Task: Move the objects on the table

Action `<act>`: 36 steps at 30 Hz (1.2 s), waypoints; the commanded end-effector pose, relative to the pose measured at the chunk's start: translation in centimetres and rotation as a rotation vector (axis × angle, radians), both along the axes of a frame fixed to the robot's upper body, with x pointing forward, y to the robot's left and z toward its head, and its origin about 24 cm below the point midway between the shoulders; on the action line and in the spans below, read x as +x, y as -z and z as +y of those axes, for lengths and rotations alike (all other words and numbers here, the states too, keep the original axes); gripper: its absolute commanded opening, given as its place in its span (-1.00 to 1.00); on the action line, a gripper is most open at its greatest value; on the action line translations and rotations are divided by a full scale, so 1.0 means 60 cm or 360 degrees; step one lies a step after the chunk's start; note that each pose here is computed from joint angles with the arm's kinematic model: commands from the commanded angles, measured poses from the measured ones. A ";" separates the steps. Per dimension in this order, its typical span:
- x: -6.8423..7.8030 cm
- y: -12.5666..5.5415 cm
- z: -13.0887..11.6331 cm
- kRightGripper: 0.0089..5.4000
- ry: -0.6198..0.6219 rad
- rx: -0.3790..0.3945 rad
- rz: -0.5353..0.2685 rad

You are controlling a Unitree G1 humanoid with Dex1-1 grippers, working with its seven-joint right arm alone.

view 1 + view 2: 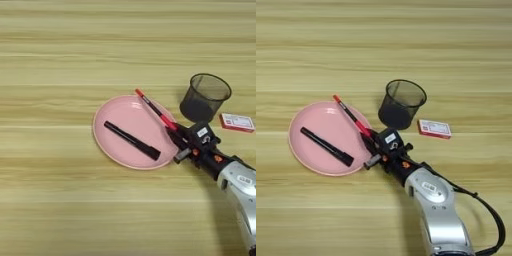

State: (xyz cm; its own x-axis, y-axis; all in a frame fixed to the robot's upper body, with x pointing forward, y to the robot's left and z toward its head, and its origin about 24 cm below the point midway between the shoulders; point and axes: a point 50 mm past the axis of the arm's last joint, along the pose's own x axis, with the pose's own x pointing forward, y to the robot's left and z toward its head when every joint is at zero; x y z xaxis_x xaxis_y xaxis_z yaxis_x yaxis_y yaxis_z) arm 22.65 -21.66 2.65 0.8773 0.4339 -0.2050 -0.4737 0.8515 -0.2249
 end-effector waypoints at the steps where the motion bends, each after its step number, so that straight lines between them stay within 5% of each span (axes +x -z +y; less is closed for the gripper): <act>1: 0.022 -0.048 -0.004 -0.80 -0.0001 -0.0033 -0.0217; 12: 0.023 -0.078 -0.012 -0.80 0.0041 -0.0022 -0.0329; 36: 0.013 -0.084 -0.070 -0.80 0.0238 -0.0101 -0.0335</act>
State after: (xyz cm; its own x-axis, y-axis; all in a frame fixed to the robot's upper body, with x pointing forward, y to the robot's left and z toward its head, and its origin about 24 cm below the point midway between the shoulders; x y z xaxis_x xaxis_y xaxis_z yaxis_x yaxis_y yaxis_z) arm 22.64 -25.12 4.95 0.9465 0.2963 -0.1280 -0.3212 0.9040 -0.2823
